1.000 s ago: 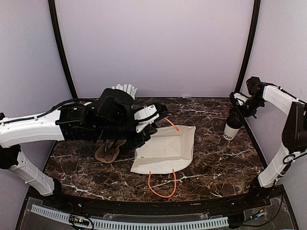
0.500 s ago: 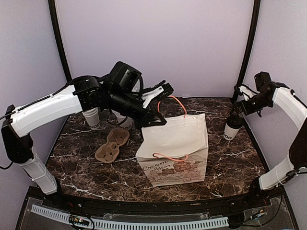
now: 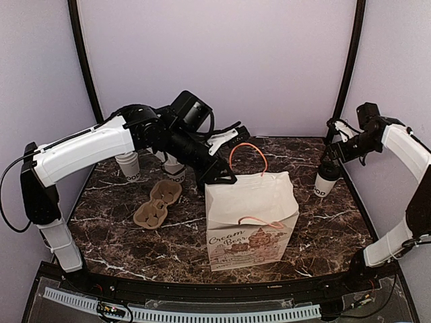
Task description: Pack the takeout coffee
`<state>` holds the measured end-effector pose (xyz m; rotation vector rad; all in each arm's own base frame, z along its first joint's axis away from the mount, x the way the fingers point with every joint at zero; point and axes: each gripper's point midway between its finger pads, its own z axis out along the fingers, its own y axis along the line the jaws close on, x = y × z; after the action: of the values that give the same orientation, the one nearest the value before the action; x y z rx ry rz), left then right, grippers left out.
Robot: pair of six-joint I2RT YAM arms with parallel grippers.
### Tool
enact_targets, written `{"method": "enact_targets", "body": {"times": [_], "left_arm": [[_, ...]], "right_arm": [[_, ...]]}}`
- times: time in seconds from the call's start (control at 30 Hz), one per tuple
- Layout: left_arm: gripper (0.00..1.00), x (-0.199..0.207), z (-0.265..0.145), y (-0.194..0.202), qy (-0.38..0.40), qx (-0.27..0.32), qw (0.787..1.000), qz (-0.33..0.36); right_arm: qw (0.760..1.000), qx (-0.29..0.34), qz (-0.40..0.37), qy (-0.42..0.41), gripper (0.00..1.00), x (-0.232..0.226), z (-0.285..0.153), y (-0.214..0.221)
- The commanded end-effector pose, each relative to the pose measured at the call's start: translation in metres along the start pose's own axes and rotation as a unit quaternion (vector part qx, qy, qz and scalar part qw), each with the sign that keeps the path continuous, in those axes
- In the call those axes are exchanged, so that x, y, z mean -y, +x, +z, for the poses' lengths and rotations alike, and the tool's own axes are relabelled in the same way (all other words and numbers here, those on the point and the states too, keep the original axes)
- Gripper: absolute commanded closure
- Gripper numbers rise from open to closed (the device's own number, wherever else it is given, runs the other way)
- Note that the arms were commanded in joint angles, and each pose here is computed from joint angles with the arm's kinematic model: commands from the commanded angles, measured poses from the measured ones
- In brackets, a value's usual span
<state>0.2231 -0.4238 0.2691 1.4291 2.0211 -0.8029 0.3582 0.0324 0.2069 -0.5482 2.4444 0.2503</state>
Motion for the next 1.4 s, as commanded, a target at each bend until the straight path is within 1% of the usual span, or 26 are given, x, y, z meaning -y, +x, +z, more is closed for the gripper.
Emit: {"method": "enact_targets", "body": {"times": [0.0,0.03,0.1,0.23,0.27,0.3,0.33,0.37,0.4,0.43,0.47,0.5,0.6,0.67,0.7,0.73,0.77,0.83,1.03,1.2,1.37], "left_arm": [[0.56,-0.016,-0.024,-0.007,-0.059,0.006,0.998,0.011],[0.50,-0.017,-0.029,-0.008,-0.068,0.009,0.998,0.014],[0.45,-0.022,-0.045,-0.010,-0.099,0.020,0.995,0.018],[0.39,-0.026,-0.085,-0.004,-0.157,0.047,0.986,0.016],[0.38,-0.025,-0.098,0.003,-0.167,0.054,0.984,0.007],[0.36,-0.030,-0.117,0.005,-0.198,0.067,0.978,-0.001],[0.35,-0.036,-0.114,0.020,-0.210,0.055,0.976,-0.022],[0.35,-0.044,-0.128,0.027,-0.232,0.059,0.970,-0.037],[0.36,-0.049,-0.124,0.043,-0.236,0.044,0.969,-0.061],[0.37,-0.054,-0.132,0.051,-0.243,0.044,0.966,-0.074],[0.38,-0.057,-0.125,0.069,-0.242,0.030,0.964,-0.103],[0.39,-0.061,-0.129,0.076,-0.244,0.032,0.962,-0.118],[0.43,-0.076,-0.114,0.118,-0.246,-0.007,0.953,-0.178],[0.55,-0.088,-0.104,0.141,-0.239,-0.023,0.946,-0.219],[0.65,-0.096,-0.101,0.144,-0.229,-0.016,0.944,-0.239],[0.69,-0.099,-0.096,0.153,-0.222,-0.021,0.940,-0.256],[0.70,-0.106,-0.092,0.156,-0.214,-0.019,0.938,-0.271],[0.70,-0.116,-0.082,0.167,-0.210,-0.035,0.933,-0.291],[0.68,-0.143,-0.059,0.195,-0.228,-0.100,0.918,-0.308],[0.68,-0.157,-0.045,0.210,-0.220,-0.125,0.911,-0.325],[0.71,-0.168,-0.033,0.226,-0.216,-0.157,0.899,-0.346]], "right_arm": [[1.000,0.016,0.002,-0.013,0.01,-0.003,0.003,-0.005],[1.000,0.016,0.003,-0.016,0.01,-0.003,0.003,-0.005],[1.000,0.020,0.003,-0.019,0.01,-0.005,0.002,-0.006],[0.999,0.036,-0.003,-0.021,0.01,-0.008,-0.006,-0.013],[0.999,0.043,-0.004,-0.024,0.01,-0.010,-0.008,-0.015],[0.998,0.049,-0.007,-0.029,0.01,-0.012,-0.010,-0.017],[0.998,0.056,-0.009,-0.034,0.01,-0.015,-0.012,-0.020],[0.997,0.062,-0.011,-0.041,0.01,-0.018,-0.013,-0.021],[0.997,0.067,-0.014,-0.047,0.01,-0.021,-0.014,-0.022],[0.996,0.074,-0.017,-0.056,0.01,-0.025,-0.015,-0.024],[0.995,0.078,-0.020,-0.063,0.01,-0.028,-0.015,-0.025],[0.994,0.081,-0.021,-0.069,0.01,-0.032,-0.014,-0.026],[0.992,0.084,-0.029,-0.093,0.01,-0.043,-0.009,-0.025],[0.989,0.088,-0.037,-0.111,0.01,-0.052,-0.006,-0.025],[0.987,0.094,-0.038,-0.122,0.01,-0.056,-0.006,-0.026],[0.985,0.103,-0.042,-0.131,0.01,-0.060,-0.007,-0.026],[0.983,0.109,-0.044,-0.139,0.01,-0.064,-0.008,-0.026],[0.979,0.128,-0.053,-0.149,0.01,-0.072,-0.014,-0.026],[0.966,0.195,-0.099,-0.139,0.01,-0.086,-0.038,-0.027],[0.959,0.197,-0.093,-0.181,0.01,-0.098,-0.029,-0.014],[0.959,0.194,-0.091,-0.184,0.01,-0.099,-0.023,-0.008]]}}
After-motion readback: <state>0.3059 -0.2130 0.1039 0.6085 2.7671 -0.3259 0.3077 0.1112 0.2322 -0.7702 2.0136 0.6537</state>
